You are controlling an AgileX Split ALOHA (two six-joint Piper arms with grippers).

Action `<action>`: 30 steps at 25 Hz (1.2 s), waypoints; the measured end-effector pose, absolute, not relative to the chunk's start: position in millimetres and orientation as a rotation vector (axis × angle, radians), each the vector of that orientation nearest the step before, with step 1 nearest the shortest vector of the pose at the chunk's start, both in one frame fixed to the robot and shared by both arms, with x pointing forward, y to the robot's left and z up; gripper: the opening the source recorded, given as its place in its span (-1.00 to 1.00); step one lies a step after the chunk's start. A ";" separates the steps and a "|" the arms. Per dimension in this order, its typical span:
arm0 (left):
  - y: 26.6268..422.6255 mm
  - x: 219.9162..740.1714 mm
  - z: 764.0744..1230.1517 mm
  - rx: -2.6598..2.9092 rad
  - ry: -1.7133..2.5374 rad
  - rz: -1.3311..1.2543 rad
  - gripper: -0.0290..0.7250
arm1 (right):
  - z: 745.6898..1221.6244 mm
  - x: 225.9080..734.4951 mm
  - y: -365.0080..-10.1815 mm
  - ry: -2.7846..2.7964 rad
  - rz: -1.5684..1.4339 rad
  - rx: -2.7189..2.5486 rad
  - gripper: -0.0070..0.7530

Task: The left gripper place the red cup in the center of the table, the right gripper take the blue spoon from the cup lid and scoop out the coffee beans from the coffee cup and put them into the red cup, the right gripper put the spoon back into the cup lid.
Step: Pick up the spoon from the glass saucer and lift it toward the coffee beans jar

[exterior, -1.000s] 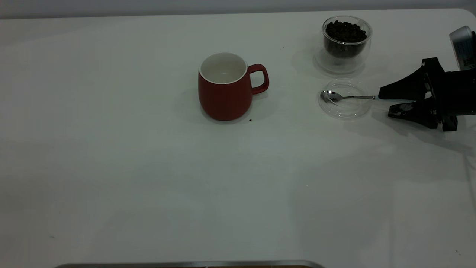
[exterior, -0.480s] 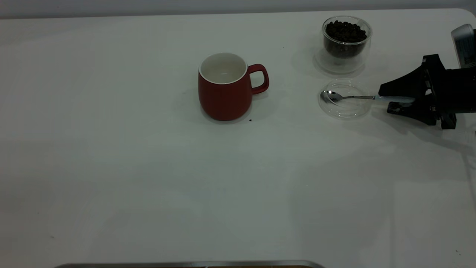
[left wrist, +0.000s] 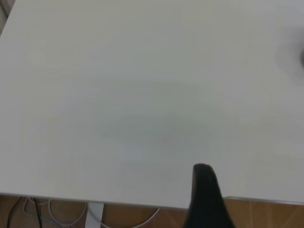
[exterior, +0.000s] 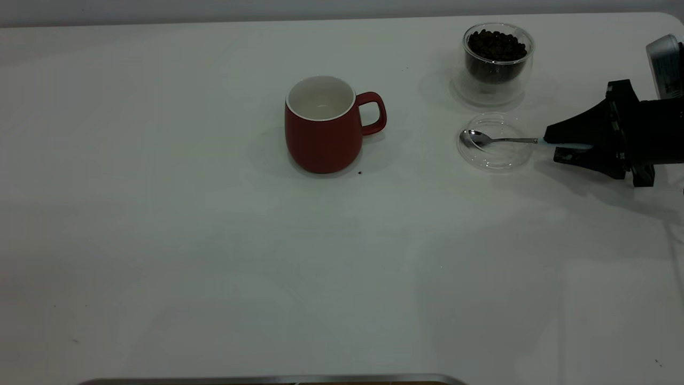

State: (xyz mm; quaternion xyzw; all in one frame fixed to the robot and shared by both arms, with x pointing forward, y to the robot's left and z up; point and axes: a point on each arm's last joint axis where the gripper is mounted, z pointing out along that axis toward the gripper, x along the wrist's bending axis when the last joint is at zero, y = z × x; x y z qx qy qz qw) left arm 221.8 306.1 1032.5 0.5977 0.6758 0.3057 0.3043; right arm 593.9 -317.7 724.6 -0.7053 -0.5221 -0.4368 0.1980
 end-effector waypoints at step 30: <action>306.1 221.8 1032.5 1.583 1.790 0.810 0.56 | 735.1 593.3 -315.8 -1.522 -1.188 -1.890 -0.71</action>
